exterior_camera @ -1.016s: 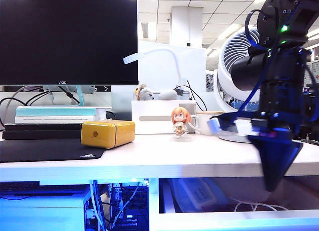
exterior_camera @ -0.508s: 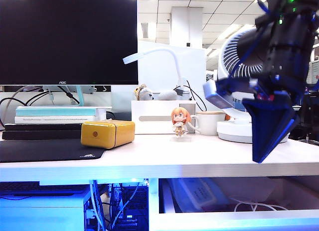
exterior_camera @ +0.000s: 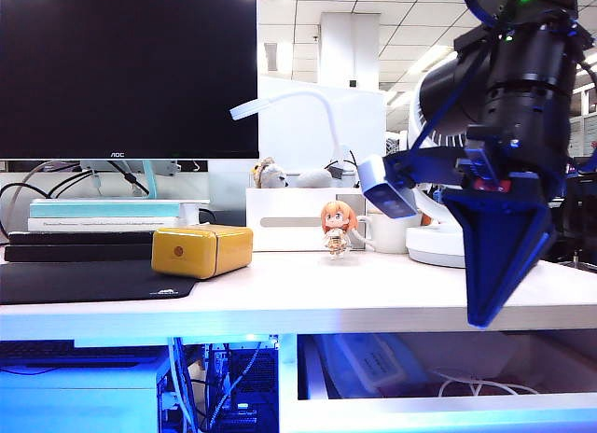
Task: Open the drawer, place the cleaning sponge inside, then close the drawer.
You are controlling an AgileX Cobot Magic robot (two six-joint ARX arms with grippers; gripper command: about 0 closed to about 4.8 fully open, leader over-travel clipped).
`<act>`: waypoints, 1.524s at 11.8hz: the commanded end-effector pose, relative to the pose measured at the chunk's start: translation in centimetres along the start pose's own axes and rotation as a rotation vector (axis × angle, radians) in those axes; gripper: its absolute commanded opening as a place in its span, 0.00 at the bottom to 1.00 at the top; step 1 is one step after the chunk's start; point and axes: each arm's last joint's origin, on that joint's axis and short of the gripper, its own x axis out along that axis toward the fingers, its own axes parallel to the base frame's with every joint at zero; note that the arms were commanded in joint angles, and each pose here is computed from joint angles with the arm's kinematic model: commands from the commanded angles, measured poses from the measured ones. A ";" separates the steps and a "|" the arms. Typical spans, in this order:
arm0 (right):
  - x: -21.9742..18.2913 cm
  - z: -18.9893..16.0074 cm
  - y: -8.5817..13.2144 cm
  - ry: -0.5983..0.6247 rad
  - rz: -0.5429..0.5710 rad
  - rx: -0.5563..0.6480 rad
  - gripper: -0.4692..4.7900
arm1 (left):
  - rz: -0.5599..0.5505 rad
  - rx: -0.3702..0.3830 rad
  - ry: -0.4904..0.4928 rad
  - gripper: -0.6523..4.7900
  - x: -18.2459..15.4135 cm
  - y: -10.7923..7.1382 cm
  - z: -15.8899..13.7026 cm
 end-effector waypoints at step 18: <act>5.7 -0.6 -3.1 0.112 -0.187 -0.022 0.08 | -0.002 0.015 -0.031 0.11 -0.1 0.0 0.4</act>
